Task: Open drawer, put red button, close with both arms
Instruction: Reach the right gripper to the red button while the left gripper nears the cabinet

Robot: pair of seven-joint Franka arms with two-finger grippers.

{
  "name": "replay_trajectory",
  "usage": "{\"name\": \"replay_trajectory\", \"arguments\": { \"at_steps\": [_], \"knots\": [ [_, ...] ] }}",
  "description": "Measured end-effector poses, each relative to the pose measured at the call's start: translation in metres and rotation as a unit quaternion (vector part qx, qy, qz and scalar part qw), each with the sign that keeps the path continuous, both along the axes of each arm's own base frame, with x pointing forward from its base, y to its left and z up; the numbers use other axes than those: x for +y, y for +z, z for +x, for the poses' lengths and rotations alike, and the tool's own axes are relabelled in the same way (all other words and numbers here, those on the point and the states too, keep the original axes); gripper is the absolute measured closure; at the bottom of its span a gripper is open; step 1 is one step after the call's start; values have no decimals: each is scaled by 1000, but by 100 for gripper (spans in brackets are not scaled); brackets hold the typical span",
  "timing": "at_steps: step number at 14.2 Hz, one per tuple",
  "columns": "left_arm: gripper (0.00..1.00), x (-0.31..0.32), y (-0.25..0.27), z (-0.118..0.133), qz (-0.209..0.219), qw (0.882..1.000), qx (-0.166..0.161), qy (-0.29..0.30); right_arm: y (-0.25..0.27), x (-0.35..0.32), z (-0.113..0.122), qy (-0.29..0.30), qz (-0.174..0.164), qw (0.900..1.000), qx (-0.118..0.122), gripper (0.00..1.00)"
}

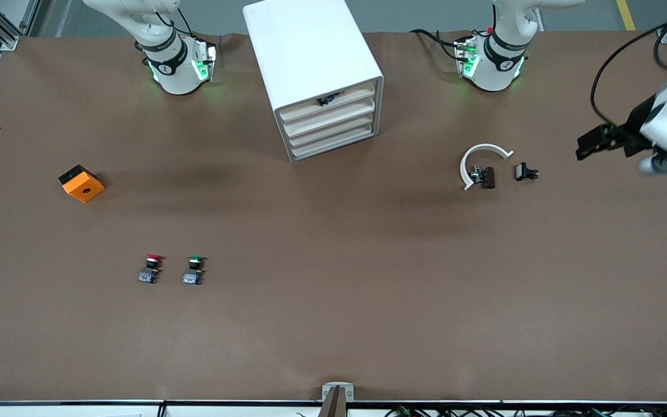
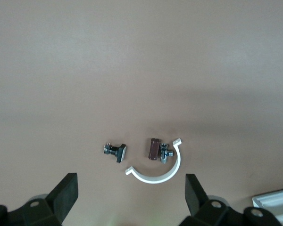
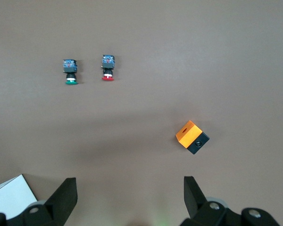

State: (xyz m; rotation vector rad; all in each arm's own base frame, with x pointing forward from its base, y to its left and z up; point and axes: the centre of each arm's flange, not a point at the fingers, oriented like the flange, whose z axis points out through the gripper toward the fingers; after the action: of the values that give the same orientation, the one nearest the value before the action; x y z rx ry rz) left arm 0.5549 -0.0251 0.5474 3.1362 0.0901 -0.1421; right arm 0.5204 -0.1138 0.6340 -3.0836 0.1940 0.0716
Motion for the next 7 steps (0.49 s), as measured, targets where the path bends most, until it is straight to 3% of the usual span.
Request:
{"name": "replay_trajectory", "arguments": {
  "at_steps": [2, 4, 7],
  "knots": [
    [0, -4, -37, 21, 1, 1000, 7, -1, -47, -5, 24, -2, 3, 999, 40, 0],
    [0, -7, -66, 37, 2, 1000, 8, -2, -84, -15, 45, -7, -4, 998, 60, 0],
    [0, -21, -104, 54, -4, 1000, 8, 28, -98, -23, 60, -11, -13, 999, 46, 0]
  ]
}}
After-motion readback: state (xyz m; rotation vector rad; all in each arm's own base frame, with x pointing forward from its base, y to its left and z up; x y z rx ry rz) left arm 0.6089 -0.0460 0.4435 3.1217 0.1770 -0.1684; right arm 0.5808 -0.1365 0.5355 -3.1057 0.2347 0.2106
